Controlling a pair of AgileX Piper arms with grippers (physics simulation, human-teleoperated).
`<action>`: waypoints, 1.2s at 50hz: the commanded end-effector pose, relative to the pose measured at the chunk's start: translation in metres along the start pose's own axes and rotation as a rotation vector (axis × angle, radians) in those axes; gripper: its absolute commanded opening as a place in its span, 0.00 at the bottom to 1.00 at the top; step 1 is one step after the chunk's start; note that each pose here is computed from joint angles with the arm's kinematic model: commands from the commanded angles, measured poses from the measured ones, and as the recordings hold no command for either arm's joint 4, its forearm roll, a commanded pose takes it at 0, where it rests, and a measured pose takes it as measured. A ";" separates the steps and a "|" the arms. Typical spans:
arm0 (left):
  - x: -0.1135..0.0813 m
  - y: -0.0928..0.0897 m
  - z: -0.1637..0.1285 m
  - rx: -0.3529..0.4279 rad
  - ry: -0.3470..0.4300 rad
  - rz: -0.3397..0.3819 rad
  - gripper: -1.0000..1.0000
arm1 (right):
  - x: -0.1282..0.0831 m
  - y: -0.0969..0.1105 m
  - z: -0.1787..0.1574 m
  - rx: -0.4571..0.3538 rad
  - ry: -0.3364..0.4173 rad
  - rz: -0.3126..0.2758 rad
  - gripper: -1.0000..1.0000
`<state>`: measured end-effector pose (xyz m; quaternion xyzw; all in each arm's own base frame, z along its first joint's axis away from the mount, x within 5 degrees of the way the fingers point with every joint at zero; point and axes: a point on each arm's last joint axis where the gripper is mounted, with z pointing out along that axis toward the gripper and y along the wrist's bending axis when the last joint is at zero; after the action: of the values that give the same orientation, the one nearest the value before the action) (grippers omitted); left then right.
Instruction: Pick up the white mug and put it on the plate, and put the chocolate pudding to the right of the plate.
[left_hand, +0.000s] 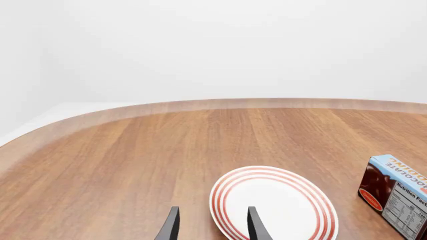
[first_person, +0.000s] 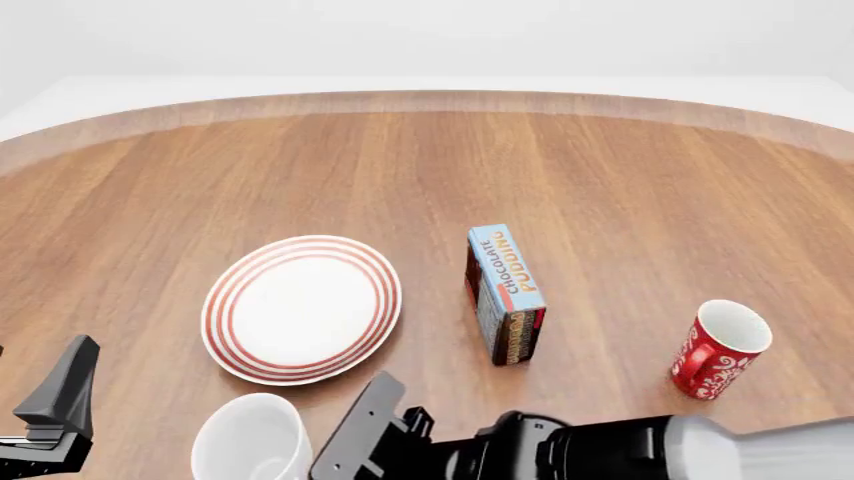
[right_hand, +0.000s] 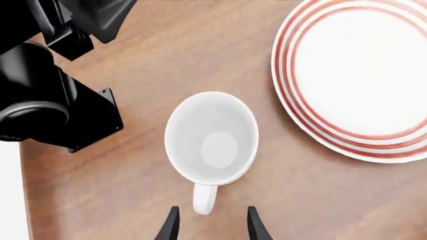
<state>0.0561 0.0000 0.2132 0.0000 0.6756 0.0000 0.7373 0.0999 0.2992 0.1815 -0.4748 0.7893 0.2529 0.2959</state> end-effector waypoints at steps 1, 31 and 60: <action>0.000 0.000 0.000 0.000 0.000 0.000 1.00 | -0.002 0.003 0.004 -0.006 -0.001 0.001 1.00; 0.000 0.000 0.000 0.000 0.000 0.000 1.00 | 0.004 0.011 0.022 -0.021 0.020 0.019 1.00; 0.000 0.000 0.000 0.000 0.000 0.000 1.00 | 0.006 0.010 0.025 -0.019 0.026 0.011 0.00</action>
<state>0.0561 0.0000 0.2132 0.0000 0.6756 0.0000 0.7373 0.0936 0.3171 0.1600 -0.4783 0.7924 0.2556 0.2793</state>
